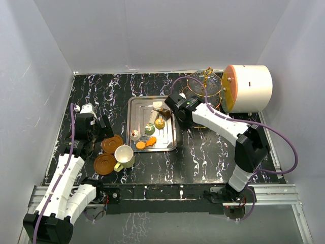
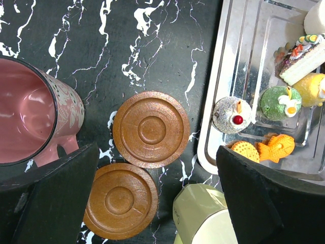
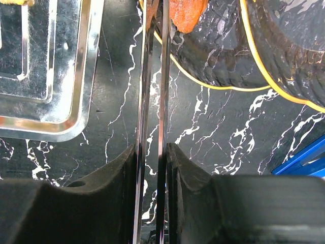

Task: Serve the afternoon tea
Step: Place the desert on the desert table.

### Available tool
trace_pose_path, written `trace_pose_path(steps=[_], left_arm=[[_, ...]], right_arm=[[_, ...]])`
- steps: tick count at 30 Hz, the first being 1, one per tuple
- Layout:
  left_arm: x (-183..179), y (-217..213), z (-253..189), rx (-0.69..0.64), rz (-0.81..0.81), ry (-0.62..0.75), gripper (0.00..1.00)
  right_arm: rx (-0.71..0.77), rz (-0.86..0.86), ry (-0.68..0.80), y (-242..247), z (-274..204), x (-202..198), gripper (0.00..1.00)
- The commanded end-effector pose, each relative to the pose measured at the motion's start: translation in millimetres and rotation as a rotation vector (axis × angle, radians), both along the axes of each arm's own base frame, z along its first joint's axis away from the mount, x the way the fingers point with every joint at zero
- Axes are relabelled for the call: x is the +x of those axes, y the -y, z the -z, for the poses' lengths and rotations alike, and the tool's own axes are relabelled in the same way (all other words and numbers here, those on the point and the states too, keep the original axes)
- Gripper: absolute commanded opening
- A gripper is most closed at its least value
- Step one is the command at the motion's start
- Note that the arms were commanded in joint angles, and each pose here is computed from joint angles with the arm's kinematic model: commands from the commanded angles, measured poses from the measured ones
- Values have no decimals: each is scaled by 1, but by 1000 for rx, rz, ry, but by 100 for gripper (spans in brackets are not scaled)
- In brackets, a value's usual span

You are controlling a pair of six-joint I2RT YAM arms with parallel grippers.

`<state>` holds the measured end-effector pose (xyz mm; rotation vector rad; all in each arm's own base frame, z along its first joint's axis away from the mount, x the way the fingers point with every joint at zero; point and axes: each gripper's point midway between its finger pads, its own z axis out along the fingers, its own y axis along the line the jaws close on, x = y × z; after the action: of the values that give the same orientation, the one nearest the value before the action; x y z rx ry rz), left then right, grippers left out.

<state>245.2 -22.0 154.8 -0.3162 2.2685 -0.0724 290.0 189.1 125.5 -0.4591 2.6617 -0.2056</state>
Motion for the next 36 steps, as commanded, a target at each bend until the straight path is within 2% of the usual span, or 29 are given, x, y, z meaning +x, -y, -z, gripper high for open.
trace_pose_path(steps=[1, 11, 26, 36], left_arm=[[0, -3, 1, 9, -10, 4, 99], [0, -2, -2, 6, -3, 15, 99], [0, 0, -12, -1, 7, 56, 99], [-4, -3, -25, -9, -8, 132, 99]], right_arm=[[7, 17, 52, 3, -9, 11, 24], [205, -27, 101, -25, -50, 11, 28], [343, -35, 107, -37, -66, -2, 32], [521, -66, 108, -50, -83, -25, 33]])
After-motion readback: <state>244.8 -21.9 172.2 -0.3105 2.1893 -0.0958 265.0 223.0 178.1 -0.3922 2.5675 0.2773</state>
